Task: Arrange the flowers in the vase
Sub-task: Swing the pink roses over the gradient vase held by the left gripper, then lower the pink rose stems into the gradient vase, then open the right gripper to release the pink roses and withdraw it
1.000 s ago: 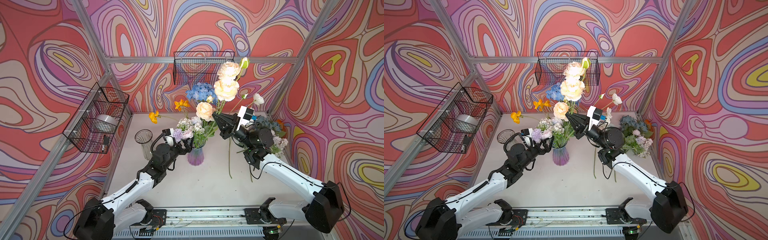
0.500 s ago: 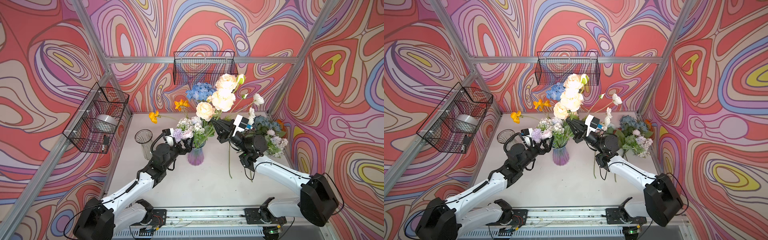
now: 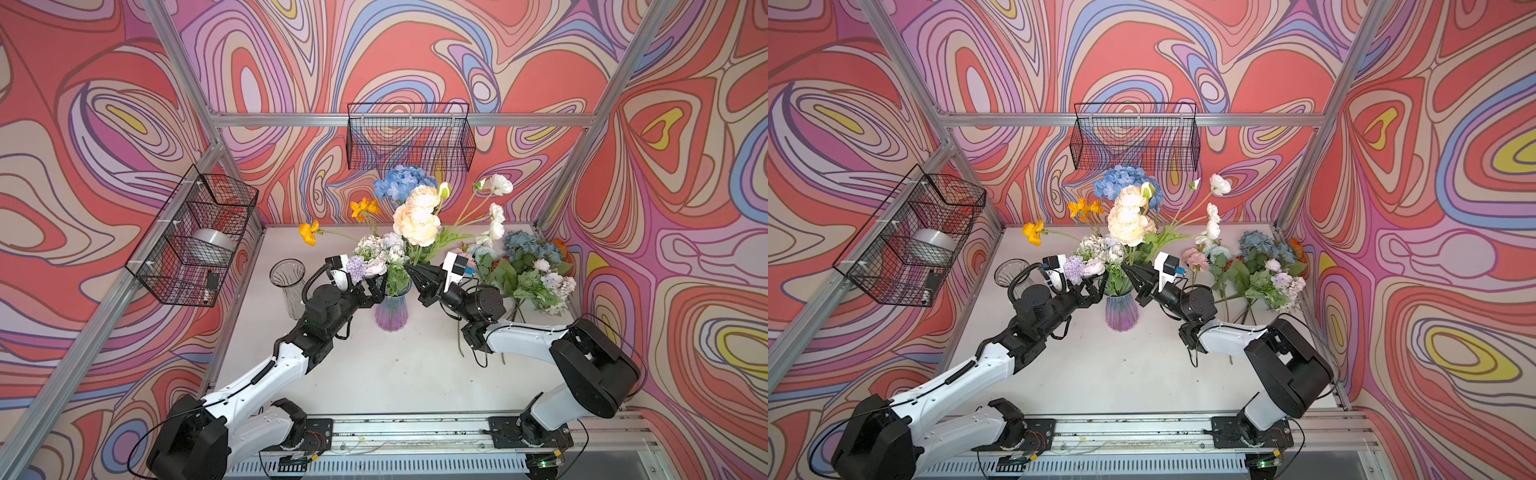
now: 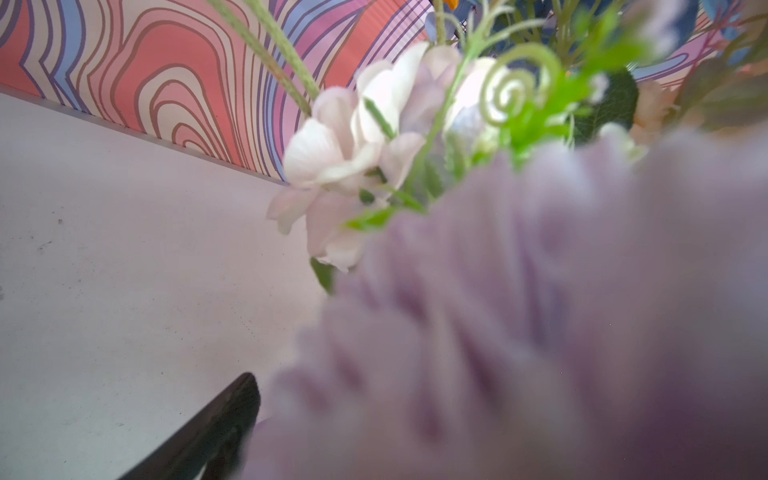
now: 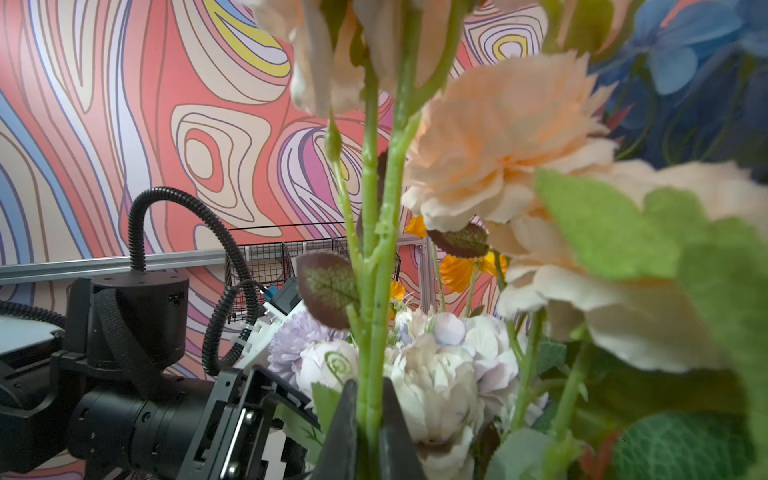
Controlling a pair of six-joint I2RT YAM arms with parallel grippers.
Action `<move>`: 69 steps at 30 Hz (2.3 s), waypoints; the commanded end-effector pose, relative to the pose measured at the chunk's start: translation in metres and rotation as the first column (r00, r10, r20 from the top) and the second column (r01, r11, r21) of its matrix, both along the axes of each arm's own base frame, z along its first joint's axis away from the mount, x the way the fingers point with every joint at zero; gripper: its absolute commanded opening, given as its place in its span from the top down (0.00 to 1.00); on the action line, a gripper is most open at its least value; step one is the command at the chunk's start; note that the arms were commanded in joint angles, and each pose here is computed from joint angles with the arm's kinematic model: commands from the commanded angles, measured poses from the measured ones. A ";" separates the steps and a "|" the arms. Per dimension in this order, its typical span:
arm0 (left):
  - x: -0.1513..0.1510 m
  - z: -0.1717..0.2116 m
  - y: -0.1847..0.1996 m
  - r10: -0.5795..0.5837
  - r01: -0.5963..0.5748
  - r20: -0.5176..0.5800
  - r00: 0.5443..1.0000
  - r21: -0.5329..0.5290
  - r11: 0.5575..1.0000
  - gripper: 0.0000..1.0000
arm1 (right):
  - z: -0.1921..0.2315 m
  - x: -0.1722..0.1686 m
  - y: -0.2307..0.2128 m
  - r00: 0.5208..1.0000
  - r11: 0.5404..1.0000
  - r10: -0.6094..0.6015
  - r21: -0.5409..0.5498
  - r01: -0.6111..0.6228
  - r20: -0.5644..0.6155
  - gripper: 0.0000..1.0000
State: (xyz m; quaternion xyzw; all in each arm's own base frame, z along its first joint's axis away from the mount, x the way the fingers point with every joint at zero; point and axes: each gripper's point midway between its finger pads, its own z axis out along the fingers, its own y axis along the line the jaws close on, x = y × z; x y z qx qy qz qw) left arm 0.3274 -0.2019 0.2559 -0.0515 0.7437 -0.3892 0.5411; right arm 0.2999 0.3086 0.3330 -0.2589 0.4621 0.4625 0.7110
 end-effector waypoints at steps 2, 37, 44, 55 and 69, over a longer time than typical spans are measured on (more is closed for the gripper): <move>0.002 0.013 -0.002 -0.002 0.002 0.018 1.000 -0.015 1.000 0.02 | -0.025 0.004 0.001 0.998 1.000 -0.021 -0.022 0.019 -0.056 1.00; -0.091 -0.047 0.007 -0.252 0.262 -0.089 0.964 0.130 0.956 0.00 | -0.132 -0.021 -0.044 0.813 0.887 -0.274 -0.461 0.009 -0.513 0.47; -0.090 -0.073 0.013 -0.225 0.237 -0.090 0.970 0.170 0.957 0.00 | -0.172 0.000 -0.063 0.649 0.849 -0.451 -0.520 0.099 -0.612 0.48; -0.068 -0.102 0.008 -0.167 0.170 -0.031 0.985 0.189 0.967 0.00 | -0.211 0.017 -0.028 0.589 0.900 -0.356 -0.436 0.006 -0.726 0.50; -0.070 -0.116 -0.006 -0.189 0.196 -0.058 0.980 0.189 0.962 0.00 | -0.220 0.037 -0.007 0.587 0.932 -0.295 -0.363 0.003 -0.754 0.50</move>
